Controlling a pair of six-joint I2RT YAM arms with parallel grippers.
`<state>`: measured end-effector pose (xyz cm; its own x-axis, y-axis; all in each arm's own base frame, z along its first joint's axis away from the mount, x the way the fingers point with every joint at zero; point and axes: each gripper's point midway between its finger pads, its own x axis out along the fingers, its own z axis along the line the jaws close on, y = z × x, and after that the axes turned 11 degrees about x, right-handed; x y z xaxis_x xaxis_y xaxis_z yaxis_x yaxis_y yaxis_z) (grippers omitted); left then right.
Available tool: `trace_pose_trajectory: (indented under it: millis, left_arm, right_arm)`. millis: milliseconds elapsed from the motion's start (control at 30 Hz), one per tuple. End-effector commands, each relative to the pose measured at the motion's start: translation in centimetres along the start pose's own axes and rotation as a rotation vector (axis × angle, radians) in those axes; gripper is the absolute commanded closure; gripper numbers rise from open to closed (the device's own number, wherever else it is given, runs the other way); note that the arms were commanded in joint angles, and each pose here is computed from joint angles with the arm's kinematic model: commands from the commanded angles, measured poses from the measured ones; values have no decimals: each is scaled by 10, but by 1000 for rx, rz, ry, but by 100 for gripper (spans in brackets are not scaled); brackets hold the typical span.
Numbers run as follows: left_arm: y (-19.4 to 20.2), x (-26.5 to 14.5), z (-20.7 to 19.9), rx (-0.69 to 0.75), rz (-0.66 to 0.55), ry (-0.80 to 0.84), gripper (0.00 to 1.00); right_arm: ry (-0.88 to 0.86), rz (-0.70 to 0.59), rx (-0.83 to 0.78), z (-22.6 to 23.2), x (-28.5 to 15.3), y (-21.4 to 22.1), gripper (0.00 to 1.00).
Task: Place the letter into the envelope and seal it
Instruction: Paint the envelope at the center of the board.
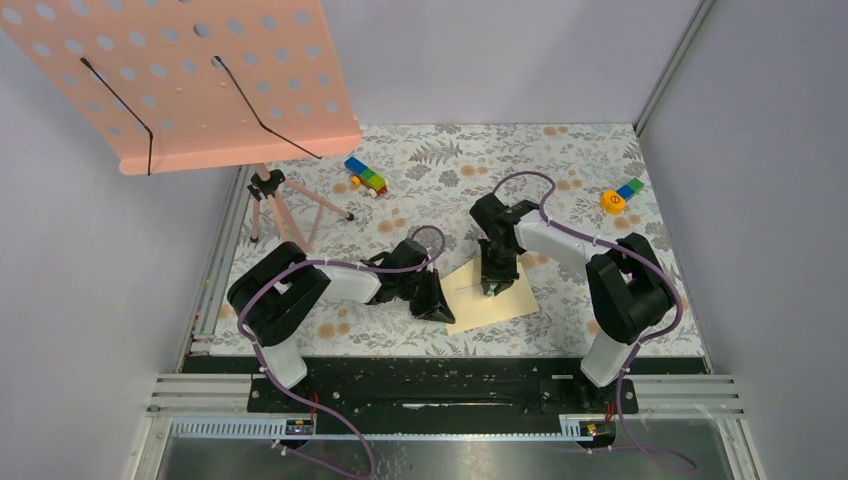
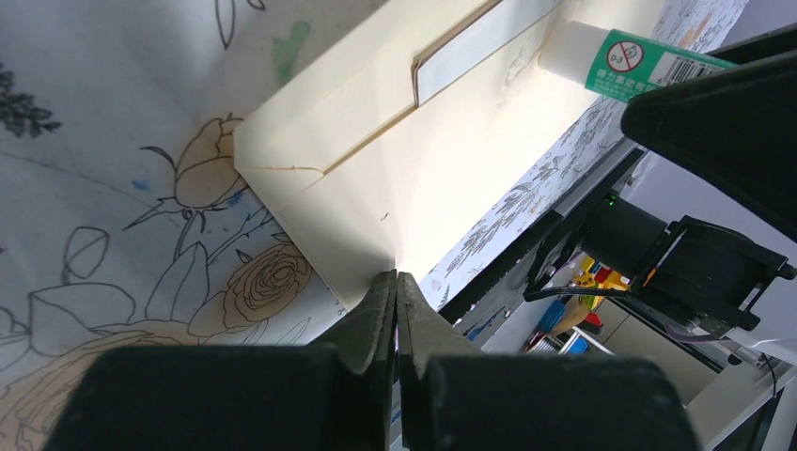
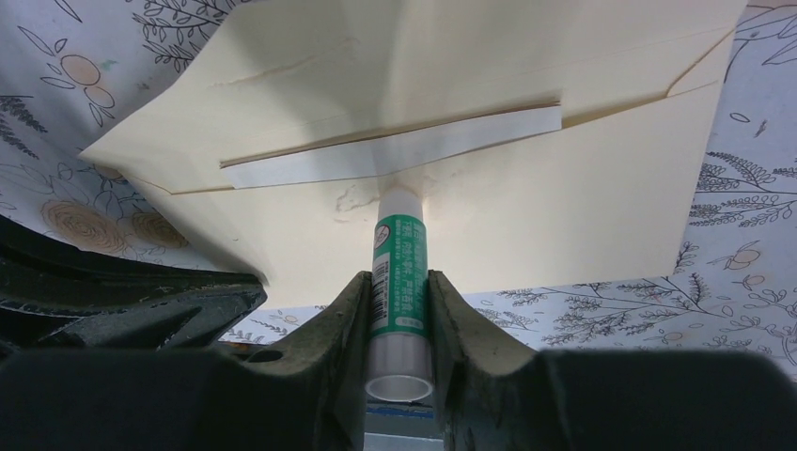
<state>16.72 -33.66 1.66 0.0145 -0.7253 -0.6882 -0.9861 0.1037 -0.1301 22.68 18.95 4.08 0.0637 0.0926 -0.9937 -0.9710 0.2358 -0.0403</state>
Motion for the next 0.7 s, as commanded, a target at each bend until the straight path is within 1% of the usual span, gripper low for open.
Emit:
trace_pose_trajectory:
  millis: [0,167,233,367,533,667]
  left_arm:
    - [16,6,36,-36,31,-117,100]
    - [16,5,35,-33,28,-113,100]
    - [16,5,36,-35,28,-114,100]
    - [16,4,36,-34,26,-116,100]
    - [17,5,36,-37,33,-112,100]
    - [17,5,36,-37,31,-113,100]
  right_arm:
    - [50,-44,-17,-11,2,-5,100]
    - [13,-37,-59,19,1,3,100]
    - [-21,-15,-74,34,1,9,100]
    - [-34,-11,-84,44,4,11,100]
    - [11,-23,-87,28,8,9,100]
    - [52,-39,-30,-5,12,-2,100]
